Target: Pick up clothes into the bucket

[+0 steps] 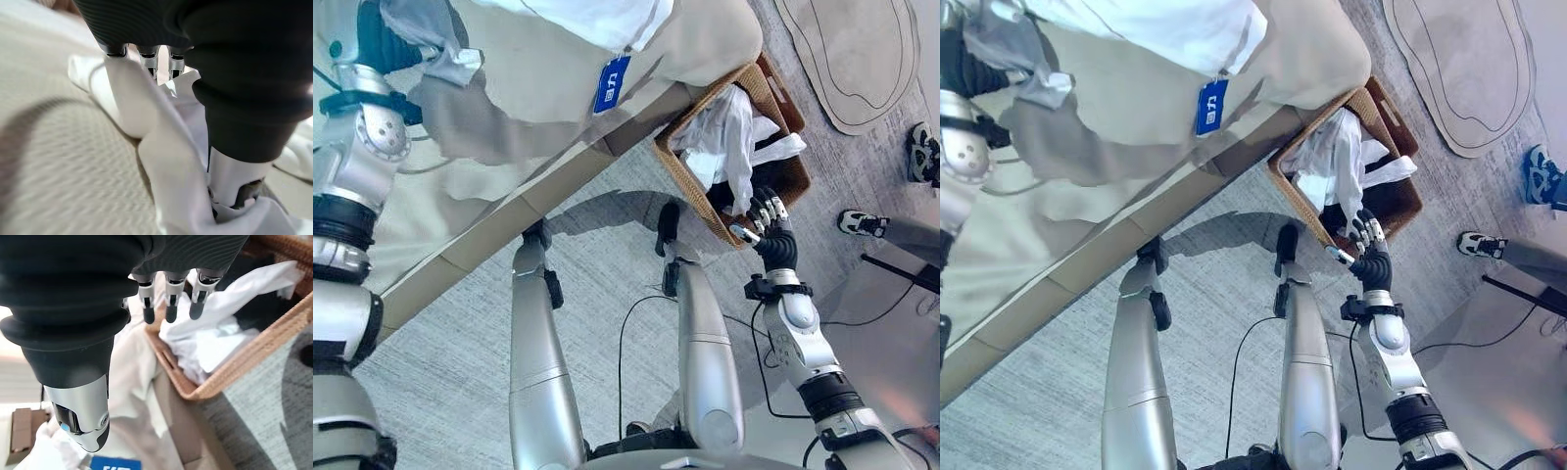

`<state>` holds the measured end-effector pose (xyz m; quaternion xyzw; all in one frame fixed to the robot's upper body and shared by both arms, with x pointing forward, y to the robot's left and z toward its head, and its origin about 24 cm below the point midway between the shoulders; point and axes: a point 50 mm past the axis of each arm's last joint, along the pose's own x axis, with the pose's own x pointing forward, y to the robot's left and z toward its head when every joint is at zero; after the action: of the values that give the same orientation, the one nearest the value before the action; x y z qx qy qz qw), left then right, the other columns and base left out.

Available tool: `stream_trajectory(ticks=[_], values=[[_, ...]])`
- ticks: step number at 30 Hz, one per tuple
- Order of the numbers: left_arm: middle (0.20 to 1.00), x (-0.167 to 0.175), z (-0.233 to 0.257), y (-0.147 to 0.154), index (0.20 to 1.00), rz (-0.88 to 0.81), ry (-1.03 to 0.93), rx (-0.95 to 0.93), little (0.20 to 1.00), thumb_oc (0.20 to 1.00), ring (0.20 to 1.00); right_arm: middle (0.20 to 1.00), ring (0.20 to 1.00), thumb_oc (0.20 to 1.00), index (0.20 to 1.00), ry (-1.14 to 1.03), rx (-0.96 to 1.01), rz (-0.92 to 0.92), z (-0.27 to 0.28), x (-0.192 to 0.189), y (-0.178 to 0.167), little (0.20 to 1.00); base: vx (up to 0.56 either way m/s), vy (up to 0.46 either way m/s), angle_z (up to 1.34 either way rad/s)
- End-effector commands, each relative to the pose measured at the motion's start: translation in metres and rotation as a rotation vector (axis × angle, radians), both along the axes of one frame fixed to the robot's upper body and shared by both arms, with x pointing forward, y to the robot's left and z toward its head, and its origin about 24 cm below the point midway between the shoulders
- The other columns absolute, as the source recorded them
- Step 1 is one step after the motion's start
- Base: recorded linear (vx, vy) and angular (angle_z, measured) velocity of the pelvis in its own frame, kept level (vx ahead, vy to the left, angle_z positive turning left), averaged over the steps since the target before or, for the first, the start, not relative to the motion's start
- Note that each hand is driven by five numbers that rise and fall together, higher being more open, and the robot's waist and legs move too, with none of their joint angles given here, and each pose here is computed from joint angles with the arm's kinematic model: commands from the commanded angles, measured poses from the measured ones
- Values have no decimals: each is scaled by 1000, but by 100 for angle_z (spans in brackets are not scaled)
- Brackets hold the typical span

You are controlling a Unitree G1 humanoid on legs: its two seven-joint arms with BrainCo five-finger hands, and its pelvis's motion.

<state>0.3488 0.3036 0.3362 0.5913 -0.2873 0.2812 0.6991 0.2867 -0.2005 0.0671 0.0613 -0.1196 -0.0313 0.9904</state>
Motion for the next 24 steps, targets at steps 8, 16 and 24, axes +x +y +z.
stream_trajectory(ticks=[8, 16, 24], values=[[200, -8, 8, 2, 200, -40, 10, 30, 200, 200, 200, 1000, 1000, 1000, 1000, -82, 43, -8, 12, -9, -16, 1000, 0, 0, 0], [200, -8, -18, 2, 200, -99, 44, -24, 200, 200, 200, 1000, 1000, 1000, 1000, -63, 35, -13, 9, -9, -17, 1000, 0, 0, 0], [200, -12, -79, -23, 200, -279, 104, -146, 200, 200, 200, 1000, 1000, 1000, 1000, -49, 0, -82, 9, -6, -27, 1000, -3, -21, 4]])
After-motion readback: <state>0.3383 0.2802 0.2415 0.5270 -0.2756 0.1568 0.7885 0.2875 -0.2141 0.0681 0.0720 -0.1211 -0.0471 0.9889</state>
